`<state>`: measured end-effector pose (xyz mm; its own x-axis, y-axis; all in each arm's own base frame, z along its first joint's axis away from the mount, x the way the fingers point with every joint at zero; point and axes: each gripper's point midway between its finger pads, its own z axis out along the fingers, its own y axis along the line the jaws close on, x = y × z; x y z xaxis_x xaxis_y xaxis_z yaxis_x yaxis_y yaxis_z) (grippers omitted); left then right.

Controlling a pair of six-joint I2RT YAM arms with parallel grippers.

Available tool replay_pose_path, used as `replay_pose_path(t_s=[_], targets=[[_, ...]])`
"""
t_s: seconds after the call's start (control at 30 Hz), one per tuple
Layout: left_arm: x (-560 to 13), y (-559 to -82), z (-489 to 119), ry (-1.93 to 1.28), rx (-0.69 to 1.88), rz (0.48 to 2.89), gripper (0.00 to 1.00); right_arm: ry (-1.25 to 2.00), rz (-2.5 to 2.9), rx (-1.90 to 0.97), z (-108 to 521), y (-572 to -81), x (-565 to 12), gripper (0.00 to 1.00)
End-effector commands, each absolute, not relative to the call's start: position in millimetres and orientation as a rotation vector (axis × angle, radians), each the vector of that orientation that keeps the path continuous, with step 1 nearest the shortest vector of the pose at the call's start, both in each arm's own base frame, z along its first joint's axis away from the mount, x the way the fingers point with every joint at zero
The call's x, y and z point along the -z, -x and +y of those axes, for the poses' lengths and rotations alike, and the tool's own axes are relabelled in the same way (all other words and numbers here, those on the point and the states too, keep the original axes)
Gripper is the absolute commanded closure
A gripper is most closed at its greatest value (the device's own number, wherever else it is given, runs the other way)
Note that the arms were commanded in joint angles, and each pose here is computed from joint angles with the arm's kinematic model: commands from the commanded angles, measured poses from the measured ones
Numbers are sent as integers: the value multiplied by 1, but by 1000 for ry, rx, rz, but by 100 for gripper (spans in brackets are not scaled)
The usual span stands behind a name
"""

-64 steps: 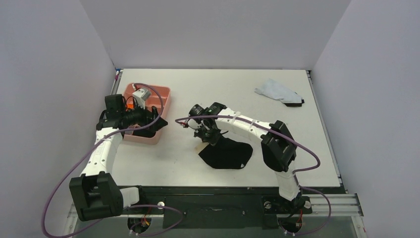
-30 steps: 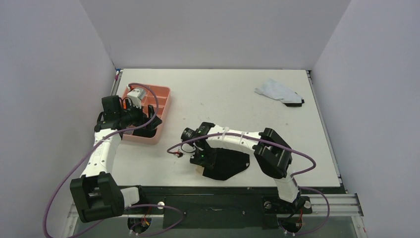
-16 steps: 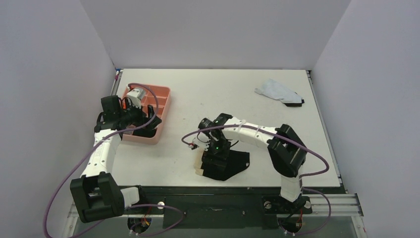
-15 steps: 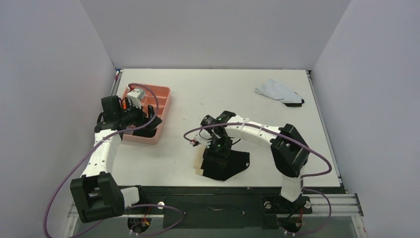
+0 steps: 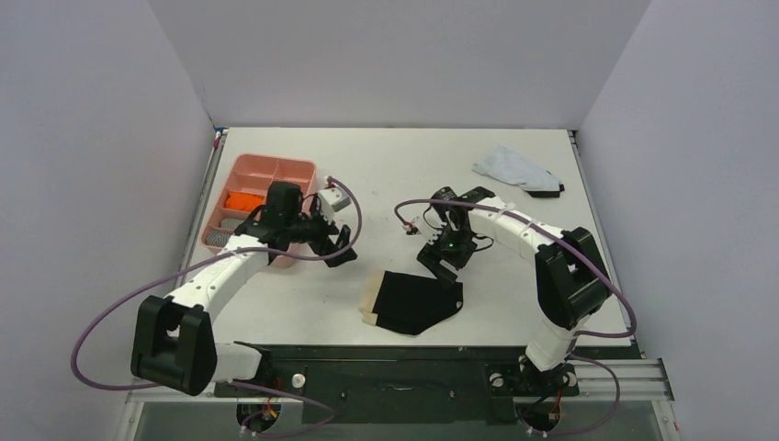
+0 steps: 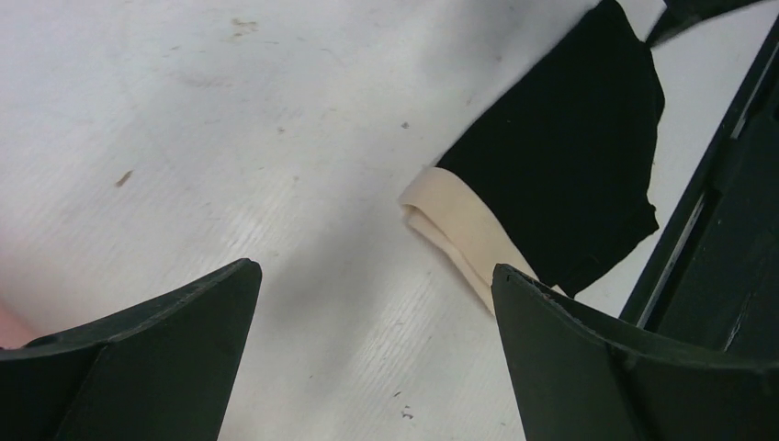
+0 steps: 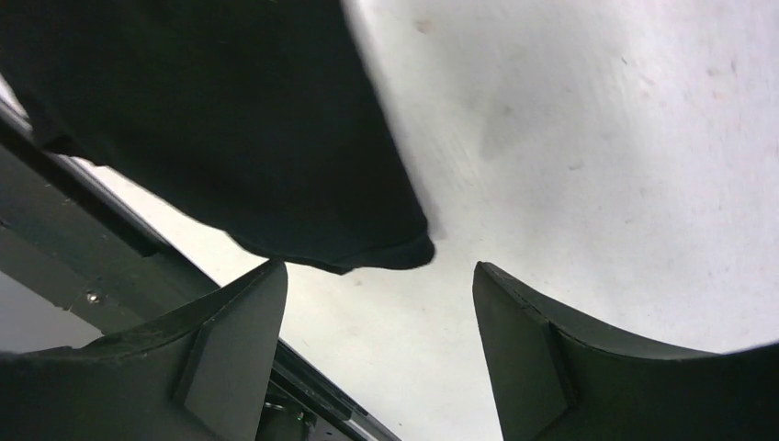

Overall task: Roll the underwear
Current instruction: Move the underwear to the center of the board.

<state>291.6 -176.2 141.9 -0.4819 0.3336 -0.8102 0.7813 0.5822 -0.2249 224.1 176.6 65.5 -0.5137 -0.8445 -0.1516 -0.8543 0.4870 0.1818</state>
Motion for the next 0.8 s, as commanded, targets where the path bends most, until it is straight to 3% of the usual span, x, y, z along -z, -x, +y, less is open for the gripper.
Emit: replay_pose_path(t_s=[0.0, 0.33, 0.77], targets=[[-144, -290, -217, -1103, 678, 1959, 3, 1417, 2665, -360, 163, -237, -64, 30], [-96, -223, -294, -1550, 610, 1826, 3, 1345, 2723, -277, 155, -246, -35, 30], [-53, -194, -305, -1708, 629, 1914, 3, 1220, 2728, 101, 126, -283, -19, 30]])
